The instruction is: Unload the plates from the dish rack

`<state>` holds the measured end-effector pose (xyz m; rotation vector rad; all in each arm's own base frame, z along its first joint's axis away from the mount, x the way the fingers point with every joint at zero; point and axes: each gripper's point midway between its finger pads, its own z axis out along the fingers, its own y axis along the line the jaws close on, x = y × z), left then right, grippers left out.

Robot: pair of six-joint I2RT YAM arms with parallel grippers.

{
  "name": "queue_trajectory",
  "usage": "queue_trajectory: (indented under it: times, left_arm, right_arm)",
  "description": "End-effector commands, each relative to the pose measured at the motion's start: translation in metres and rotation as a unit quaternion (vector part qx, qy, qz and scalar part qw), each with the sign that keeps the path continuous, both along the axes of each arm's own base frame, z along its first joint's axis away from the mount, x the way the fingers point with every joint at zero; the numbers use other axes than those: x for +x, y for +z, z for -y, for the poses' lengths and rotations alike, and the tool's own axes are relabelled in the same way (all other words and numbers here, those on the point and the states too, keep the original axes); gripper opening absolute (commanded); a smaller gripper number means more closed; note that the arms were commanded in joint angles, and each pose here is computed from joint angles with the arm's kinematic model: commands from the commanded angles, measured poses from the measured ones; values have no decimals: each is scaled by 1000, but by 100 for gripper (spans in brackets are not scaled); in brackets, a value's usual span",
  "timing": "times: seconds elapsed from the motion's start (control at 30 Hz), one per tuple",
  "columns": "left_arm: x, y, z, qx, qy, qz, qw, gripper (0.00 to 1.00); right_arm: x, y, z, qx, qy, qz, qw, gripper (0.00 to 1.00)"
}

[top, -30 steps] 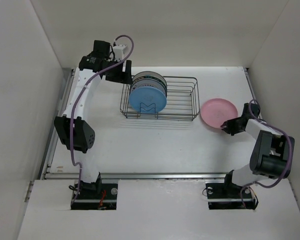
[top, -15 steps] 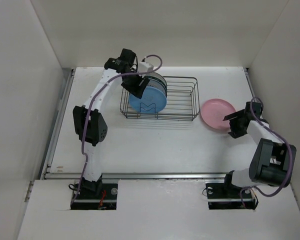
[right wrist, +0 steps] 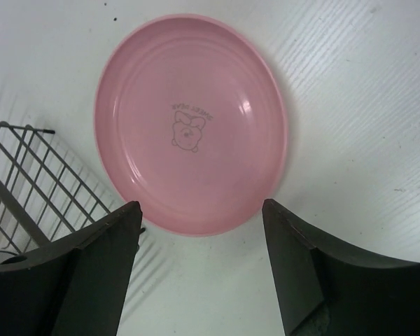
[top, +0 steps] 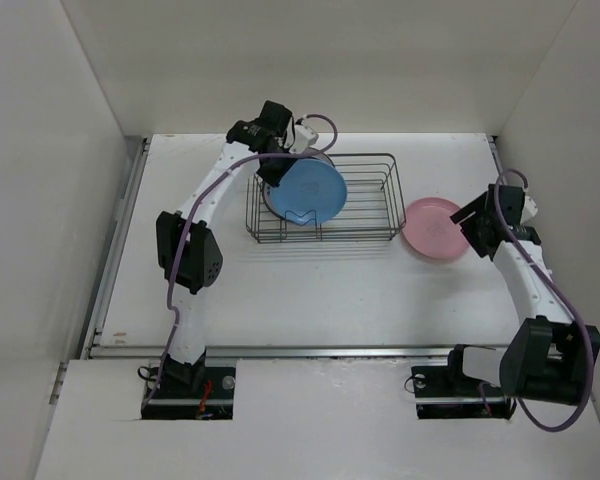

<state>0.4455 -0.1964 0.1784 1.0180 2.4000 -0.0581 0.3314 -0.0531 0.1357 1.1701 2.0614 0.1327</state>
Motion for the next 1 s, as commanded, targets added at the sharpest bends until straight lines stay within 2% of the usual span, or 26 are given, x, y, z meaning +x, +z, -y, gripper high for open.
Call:
queue_trajectory:
  times: [0.0, 0.07, 0.13, 0.17, 0.23, 0.27, 0.33, 0.37, 0.5, 0.63, 0.73, 0.8, 0.9, 0.93, 0.97]
  left_arm:
    - [0, 14, -2, -16, 47, 9, 999, 0]
    - [2, 31, -3, -30, 62, 28, 997, 0]
    - [9, 48, -5, -58, 84, 48, 994, 0]
    - [9, 65, -2, -76, 84, 64, 992, 0]
    - [10, 84, -2, -99, 86, 80, 988, 0]
    - [8, 88, -1, -105, 83, 82, 988, 0]
    - [5, 104, -1, -126, 80, 91, 985, 0]
    - [1, 110, 2, -138, 71, 92, 984, 0]
    - [-3, 115, 6, -150, 67, 89, 982, 0]
    - [-5, 101, 0, -131, 72, 76, 986, 0]
    - [-16, 109, 7, -150, 54, 63, 985, 0]
    - [-30, 116, 20, -179, 13, 42, 983, 0]
    - [-52, 111, 27, -193, -12, -5, 981, 0]
    - [-61, 109, 28, -195, -23, -24, 980, 0]
    - [-64, 108, 28, -194, -30, -29, 980, 0]
  right_arm:
    - [8, 27, -1, -50, 24, 16, 998, 75]
    - [16, 44, -17, -67, 59, 38, 995, 74]
    - [29, 70, -47, -102, 136, 83, 982, 74]
    - [30, 85, -60, -114, 167, 111, 973, 78]
    - [38, 114, -85, -154, 239, 163, 945, 86]
    - [39, 125, -112, -155, 291, 186, 926, 97]
    - [39, 141, -135, -180, 349, 213, 894, 98]
    - [40, 144, -158, -183, 395, 221, 873, 100]
    - [46, 145, -206, -192, 464, 231, 834, 100]
    - [57, 132, -252, -200, 518, 220, 802, 100]
    - [61, 149, -278, -205, 538, 240, 782, 100]
    - [65, 151, -288, -201, 546, 243, 776, 100]
    - [75, 167, -290, -199, 528, 259, 784, 99]
    - [76, 170, -290, -196, 521, 263, 788, 95]
    - [77, 170, -288, -191, 519, 263, 791, 84]
